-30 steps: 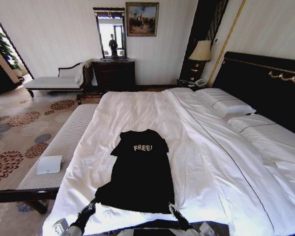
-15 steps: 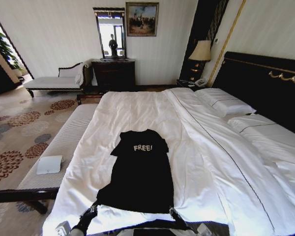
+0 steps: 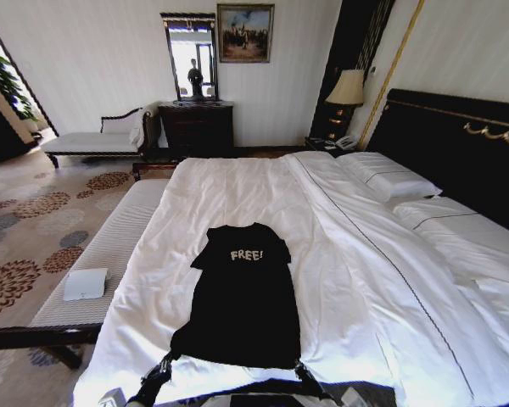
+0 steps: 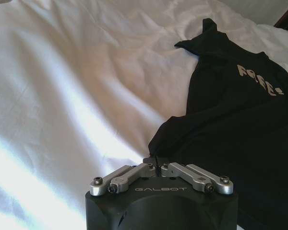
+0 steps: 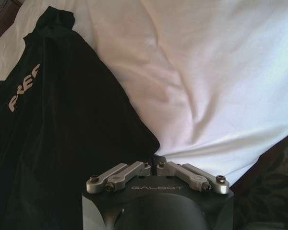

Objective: Fold the clothes on the bed.

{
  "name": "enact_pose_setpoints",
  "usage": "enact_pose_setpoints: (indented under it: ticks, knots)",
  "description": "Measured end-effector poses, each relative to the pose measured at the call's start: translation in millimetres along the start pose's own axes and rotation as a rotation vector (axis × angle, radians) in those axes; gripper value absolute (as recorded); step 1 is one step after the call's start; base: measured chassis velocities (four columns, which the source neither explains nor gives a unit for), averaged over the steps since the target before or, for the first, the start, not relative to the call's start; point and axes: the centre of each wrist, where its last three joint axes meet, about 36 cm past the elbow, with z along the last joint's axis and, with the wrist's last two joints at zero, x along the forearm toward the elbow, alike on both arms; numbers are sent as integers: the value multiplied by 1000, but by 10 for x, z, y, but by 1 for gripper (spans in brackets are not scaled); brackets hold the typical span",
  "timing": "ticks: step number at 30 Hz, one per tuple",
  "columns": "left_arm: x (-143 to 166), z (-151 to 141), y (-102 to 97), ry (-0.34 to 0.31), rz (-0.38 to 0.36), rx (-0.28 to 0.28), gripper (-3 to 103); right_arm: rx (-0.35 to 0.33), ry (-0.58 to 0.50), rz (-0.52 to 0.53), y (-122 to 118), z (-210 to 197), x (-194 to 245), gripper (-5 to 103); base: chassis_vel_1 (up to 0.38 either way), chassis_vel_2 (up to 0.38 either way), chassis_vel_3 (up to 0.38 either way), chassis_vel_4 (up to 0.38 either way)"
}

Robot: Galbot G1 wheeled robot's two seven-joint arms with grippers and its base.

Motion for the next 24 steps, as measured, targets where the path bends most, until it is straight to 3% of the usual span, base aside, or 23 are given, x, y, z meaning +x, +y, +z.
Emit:
enact_pose_setpoints:
  ticks: [5, 11, 16, 24]
  knots:
    - [47, 37, -34, 7, 2, -11, 0, 113, -10, 44, -15, -37, 78, 1, 0, 0, 0, 0]
    - [138, 108, -48, 15, -3, -29, 0, 195, -16, 85, -35, -59, 201, 1, 0, 0, 0, 0]
    - [309, 281, -81, 40, -41, -48, 0, 335, -67, 149, -108, -60, 317, 1, 0, 0, 0, 0]
    - [523, 496, -102, 53, -71, -85, 0, 423, -86, 198, -192, -40, 426, 1, 0, 0, 0, 0]
